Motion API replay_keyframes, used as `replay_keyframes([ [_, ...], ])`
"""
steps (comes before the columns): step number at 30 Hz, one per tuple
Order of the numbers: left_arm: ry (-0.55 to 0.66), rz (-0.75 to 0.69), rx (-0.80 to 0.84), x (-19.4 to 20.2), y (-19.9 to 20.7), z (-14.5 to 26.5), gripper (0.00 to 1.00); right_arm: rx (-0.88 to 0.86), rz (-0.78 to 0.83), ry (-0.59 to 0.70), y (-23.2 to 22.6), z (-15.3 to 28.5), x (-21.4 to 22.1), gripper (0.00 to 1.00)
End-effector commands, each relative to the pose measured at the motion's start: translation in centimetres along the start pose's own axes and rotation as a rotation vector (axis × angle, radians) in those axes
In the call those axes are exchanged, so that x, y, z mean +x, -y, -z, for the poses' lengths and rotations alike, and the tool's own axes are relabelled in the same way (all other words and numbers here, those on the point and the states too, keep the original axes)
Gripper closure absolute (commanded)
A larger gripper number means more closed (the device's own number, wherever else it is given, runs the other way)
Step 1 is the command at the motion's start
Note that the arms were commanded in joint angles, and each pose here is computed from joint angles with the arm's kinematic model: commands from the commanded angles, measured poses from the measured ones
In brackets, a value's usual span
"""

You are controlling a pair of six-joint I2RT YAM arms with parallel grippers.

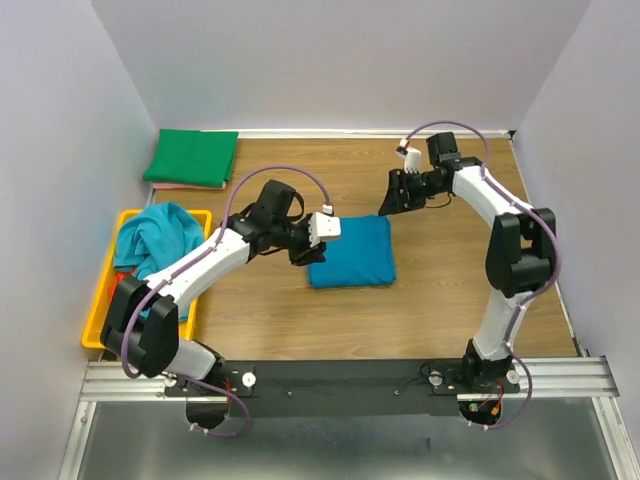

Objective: Fold and stack the t-shirts
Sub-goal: Fold the tshirt

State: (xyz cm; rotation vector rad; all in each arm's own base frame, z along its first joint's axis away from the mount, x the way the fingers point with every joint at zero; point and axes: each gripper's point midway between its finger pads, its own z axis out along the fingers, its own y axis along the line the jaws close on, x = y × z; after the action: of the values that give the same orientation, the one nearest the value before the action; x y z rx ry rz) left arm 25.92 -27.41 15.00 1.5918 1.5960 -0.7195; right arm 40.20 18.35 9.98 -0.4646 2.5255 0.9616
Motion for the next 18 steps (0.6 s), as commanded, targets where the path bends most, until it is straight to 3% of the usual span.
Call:
replay_keyframes([
  [1, -0.003, 0.178, 0.125, 1.6, 2.7, 1.2, 0.53, 0.015, 0.129, -0.041, -1.8, 3.6, 2.0, 0.39],
  [5, 0.085, 0.303, 0.216, -0.2, 3.9, 0.7, 0.53, -0.177, 0.086, -0.041, -6.3, 4.8, 3.8, 0.54],
  [7, 0.119, 0.403, 0.274, -0.3, 4.6, -0.2, 0.53, -0.32, -0.016, -0.092, -8.3, 4.4, 6.6, 0.56],
  [11, 0.148, 0.571, 0.371, 0.6, 5.2, -2.2, 0.53, -0.427, -0.137, -0.176, -9.3, 2.8, 9.8, 0.57],
  [14, 0.149, 0.642, 0.404, 1.3, 5.2, -2.9, 0.53, -0.438, -0.193, -0.224, -8.3, 1.1, 11.0, 0.59],
  [18, 0.095, 0.798, 0.41, 5.7, 4.1, -4.5, 0.53, -0.345, -0.22, -0.281, -5.6, -0.8, 12.7, 0.6],
])
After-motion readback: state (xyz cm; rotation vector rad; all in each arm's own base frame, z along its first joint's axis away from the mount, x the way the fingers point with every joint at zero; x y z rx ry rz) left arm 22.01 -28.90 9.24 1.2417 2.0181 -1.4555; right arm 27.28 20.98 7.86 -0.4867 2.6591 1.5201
